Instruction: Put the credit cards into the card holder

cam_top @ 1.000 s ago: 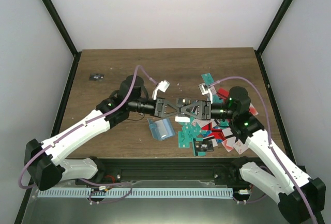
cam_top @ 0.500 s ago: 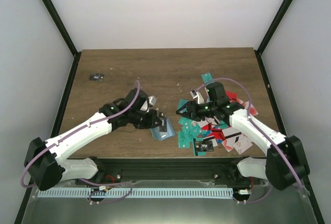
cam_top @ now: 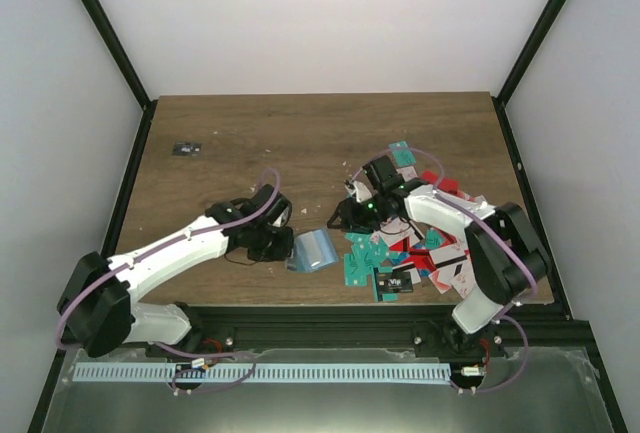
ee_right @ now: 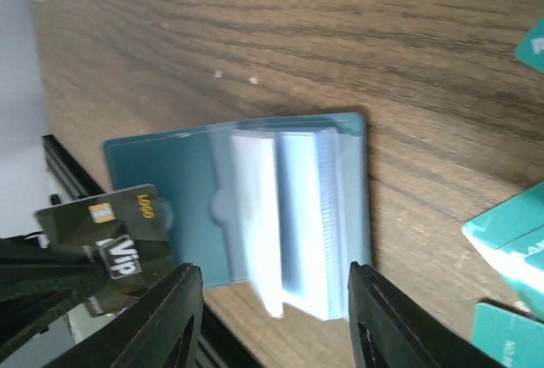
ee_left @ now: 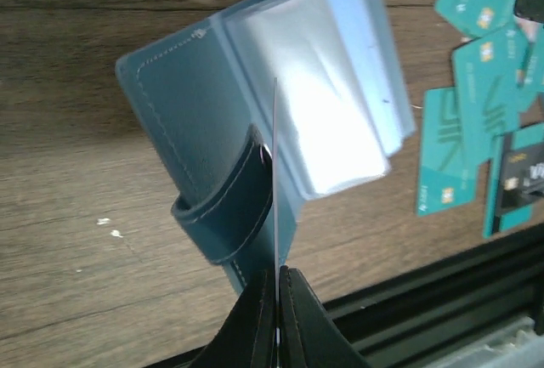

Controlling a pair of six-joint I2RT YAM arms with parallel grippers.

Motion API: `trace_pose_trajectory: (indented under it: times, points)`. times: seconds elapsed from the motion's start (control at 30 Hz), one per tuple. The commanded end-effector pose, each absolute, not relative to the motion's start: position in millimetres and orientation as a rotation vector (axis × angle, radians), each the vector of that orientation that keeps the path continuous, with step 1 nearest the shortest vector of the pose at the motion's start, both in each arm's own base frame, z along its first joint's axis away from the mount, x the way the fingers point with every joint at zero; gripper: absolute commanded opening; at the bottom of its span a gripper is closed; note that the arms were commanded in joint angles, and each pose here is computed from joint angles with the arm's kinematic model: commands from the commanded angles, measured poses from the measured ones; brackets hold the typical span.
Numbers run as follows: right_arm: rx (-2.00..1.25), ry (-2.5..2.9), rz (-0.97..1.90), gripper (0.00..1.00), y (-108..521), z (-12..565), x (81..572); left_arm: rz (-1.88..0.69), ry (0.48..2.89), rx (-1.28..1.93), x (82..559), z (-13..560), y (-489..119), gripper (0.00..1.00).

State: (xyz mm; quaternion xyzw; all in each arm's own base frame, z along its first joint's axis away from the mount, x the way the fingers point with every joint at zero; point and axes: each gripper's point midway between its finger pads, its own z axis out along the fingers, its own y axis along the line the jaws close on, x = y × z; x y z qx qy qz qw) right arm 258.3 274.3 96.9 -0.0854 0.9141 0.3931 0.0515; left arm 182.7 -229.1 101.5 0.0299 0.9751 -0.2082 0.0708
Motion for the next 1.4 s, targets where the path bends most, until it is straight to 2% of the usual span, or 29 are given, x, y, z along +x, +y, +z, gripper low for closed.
trace_pose_trajectory:
  times: [0.0,0.37,0.7,0.83,1.13,1.37]
  points:
    - [-0.321,2.833,1.112,0.49,276.8,79.3,260.0,-0.474,2.956,0.086,187.1,89.0,-212.7,0.04]
    - [-0.412,2.913,1.172,0.48,294.6,50.8,232.4,-0.255,2.989,0.139,195.6,64.6,-195.2,0.04]
    - [-0.455,2.826,1.467,0.51,312.2,70.2,216.0,-0.348,2.935,0.156,206.8,83.2,-211.2,0.04]
    - [-0.449,2.827,1.47,0.5,313.4,68.1,216.8,-0.363,2.93,0.162,208.1,84.8,-213.8,0.04]
    - [-0.424,2.857,1.495,0.42,315.6,52.2,209.5,-0.387,2.938,0.169,205.7,81.1,-216.5,0.04]
    - [-0.421,2.857,1.519,0.43,319.1,46.4,205.6,-0.404,2.96,0.164,196.5,68.6,-212.8,0.04]
